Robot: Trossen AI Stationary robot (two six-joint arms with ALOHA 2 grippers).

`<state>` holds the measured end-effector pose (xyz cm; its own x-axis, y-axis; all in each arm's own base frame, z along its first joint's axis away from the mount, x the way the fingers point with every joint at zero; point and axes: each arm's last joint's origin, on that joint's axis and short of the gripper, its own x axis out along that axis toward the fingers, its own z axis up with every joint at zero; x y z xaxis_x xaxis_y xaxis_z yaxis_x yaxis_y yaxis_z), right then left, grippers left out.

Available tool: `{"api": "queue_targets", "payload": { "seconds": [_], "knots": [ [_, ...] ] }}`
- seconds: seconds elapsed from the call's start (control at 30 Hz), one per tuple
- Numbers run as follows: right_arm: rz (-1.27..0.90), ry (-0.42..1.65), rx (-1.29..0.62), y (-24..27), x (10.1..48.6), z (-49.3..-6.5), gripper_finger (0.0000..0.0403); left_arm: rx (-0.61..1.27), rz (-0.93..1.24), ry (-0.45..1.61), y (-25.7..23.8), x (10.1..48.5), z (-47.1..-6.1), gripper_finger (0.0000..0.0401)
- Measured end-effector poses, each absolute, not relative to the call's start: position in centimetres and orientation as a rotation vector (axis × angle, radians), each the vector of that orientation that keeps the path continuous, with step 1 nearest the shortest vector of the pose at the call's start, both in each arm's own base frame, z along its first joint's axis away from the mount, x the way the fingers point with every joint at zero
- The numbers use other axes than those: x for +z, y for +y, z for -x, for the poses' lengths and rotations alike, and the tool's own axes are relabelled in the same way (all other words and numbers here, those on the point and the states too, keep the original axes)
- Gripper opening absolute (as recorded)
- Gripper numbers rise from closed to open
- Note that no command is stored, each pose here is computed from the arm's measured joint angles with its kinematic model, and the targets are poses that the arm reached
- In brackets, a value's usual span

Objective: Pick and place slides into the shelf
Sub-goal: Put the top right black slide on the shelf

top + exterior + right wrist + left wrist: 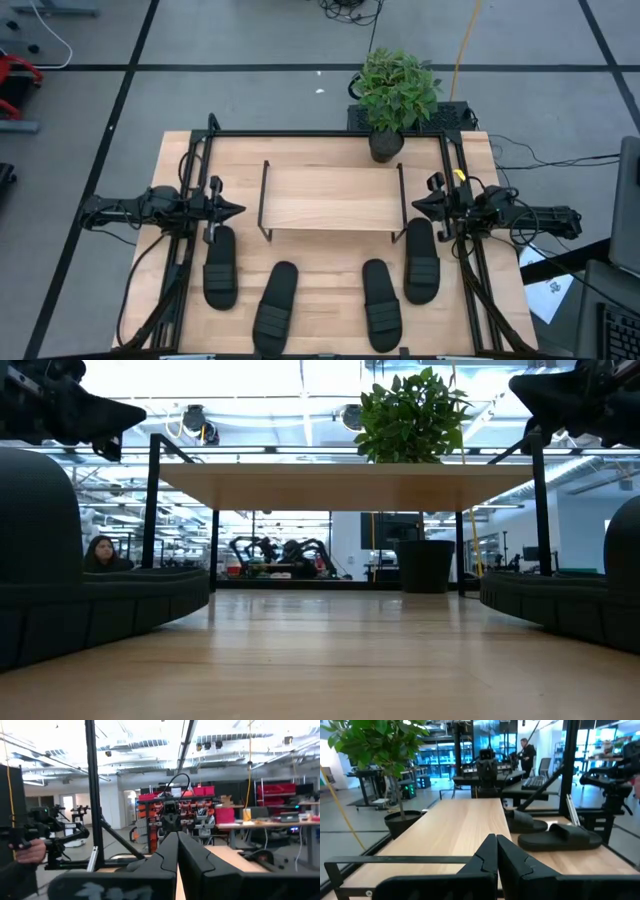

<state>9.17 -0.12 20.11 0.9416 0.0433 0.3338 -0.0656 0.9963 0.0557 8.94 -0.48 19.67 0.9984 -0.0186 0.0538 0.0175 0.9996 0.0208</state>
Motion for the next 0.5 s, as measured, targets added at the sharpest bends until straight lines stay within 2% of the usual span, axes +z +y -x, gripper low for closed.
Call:
{"api": "queue_targets", "payload": {
  "seconds": [0.17, 0.27, 0.37, 0.5],
  "knots": [
    [0.011, -0.361, 0.037, -0.1, 20.3, -9.1, 0.0001, -0.016, -0.05, -0.052, -0.5, 19.6, -8.9, 0.0001],
    [0.044, -0.307, 0.032, -0.1, 20.9, -9.0, 0.0012, -0.014, -0.085, -0.053, -0.5, 19.7, -8.9, 0.0001],
    [0.07, -0.265, -0.003, -0.2, 23.3, -8.3, 0.0034, -0.014, -0.099, -0.054, -0.5, 19.7, -8.9, 0.0001],
    [0.053, -0.091, -0.066, -0.4, 25.3, -7.9, 0.0074, -0.013, -0.099, -0.053, -0.5, 19.7, -8.9, 0.0001]
  ]
}}
